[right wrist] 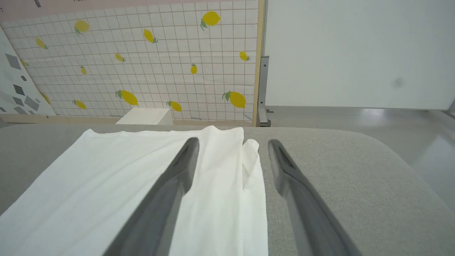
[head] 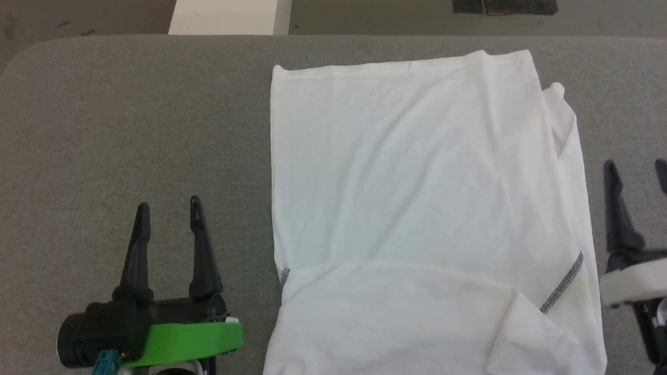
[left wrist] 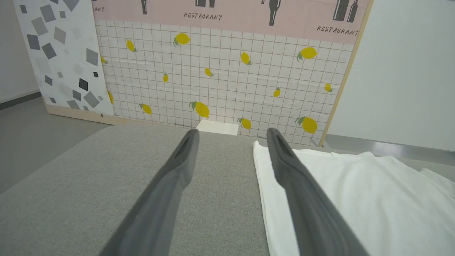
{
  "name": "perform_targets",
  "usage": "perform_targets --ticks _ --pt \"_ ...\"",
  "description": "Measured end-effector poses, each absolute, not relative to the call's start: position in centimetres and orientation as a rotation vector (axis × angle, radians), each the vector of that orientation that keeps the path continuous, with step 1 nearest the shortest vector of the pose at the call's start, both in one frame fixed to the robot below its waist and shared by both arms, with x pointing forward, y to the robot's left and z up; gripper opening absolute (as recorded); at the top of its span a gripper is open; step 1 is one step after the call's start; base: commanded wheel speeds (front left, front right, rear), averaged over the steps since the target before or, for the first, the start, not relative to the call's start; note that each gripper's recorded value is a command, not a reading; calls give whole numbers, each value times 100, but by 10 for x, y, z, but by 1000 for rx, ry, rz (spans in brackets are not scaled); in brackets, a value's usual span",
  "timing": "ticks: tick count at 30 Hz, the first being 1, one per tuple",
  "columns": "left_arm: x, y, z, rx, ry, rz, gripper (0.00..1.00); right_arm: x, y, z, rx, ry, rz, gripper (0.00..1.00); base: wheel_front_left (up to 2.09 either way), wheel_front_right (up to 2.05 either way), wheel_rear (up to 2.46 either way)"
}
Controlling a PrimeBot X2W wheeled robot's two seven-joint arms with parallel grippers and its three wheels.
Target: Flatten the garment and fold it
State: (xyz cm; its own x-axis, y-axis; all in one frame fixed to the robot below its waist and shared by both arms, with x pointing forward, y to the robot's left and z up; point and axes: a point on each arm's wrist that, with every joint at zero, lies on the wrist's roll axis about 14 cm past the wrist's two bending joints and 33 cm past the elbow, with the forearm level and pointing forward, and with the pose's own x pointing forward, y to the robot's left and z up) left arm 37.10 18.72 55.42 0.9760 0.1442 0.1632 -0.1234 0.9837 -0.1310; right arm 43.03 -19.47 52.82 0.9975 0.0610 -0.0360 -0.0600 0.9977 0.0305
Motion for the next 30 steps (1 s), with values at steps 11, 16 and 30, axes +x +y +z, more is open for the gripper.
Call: perform_targets --ticks 11,16,30 --pt "406 176 531 -116 -147 114 100 534 -211 569 -91 47 143 100 0 0 0" --pt "422 170 515 -129 -121 97 100 573 -223 546 -96 189 127 100 0 0 0" --pt "436 172 468 -138 -12 119 100 611 -240 434 -73 592 59 100 0 0 0"
